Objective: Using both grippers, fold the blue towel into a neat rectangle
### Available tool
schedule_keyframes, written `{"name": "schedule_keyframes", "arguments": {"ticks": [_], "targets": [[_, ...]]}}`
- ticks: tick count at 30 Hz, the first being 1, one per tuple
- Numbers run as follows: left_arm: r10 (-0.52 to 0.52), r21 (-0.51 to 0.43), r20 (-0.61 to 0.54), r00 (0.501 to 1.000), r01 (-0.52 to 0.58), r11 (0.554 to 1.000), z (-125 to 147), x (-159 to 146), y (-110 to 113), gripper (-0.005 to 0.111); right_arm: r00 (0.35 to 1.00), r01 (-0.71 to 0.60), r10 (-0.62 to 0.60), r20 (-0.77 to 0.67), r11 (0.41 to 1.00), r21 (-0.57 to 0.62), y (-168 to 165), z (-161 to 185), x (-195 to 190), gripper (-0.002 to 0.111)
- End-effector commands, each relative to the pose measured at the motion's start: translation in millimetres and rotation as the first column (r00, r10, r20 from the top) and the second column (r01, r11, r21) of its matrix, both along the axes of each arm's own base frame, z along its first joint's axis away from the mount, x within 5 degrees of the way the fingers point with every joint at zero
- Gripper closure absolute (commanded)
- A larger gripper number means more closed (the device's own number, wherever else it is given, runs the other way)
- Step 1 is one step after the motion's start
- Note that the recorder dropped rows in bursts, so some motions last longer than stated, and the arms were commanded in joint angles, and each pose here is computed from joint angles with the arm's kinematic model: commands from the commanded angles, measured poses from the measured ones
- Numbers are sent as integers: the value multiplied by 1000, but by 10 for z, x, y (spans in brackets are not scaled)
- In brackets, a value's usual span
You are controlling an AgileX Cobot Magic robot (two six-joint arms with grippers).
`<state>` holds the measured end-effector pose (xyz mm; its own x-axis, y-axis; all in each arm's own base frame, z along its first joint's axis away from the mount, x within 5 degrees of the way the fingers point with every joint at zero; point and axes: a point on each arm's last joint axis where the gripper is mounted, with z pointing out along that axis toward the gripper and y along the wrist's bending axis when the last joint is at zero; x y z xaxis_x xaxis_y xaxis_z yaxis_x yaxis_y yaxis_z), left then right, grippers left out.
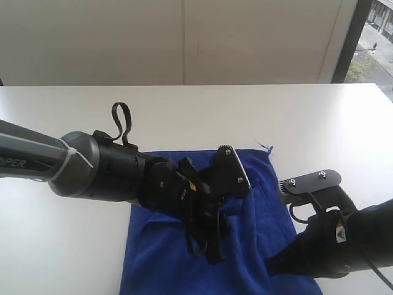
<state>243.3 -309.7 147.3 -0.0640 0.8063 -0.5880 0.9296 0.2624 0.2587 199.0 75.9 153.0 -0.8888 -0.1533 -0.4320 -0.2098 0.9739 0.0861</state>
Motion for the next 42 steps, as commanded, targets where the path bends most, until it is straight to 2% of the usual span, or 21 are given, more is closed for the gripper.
{"name": "schedule_keyframes", "arguments": {"ticks": [1,16,24,29,37,39,41,42], "targets": [[9,2,-8,1000,-9,1000,-77,7,-27,53,1000,4,-4,10,1000,2,-19,4,5,108],[19,-15,17,1000,-18,1000,-69,30,-37,53,998,-64,64,-26,998,-1,119,-26,-72,108],[20,-17,20,1000,-19,1000,-67,33,-38,54,992,-72,68,-104,997,-34,127,-217,-52,108],[22,-23,27,999,-22,1000,-62,39,-41,81,992,-78,74,-103,996,-35,127,-215,-52,108],[24,-30,35,999,-23,999,-40,43,-42,85,992,-78,74,-103,996,-35,127,-215,-52,108],[23,-32,40,999,-22,999,-15,48,-34,91,992,-78,74,-103,996,-35,127,-215,-52,108],[26,-37,40,999,-25,999,25,57,-18,104,992,-78,74,-103,996,-35,127,-215,-52,108],[29,-35,40,999,-28,999,30,73,-1,107,992,-78,74,-103,996,-35,127,-215,-52,108]]}}
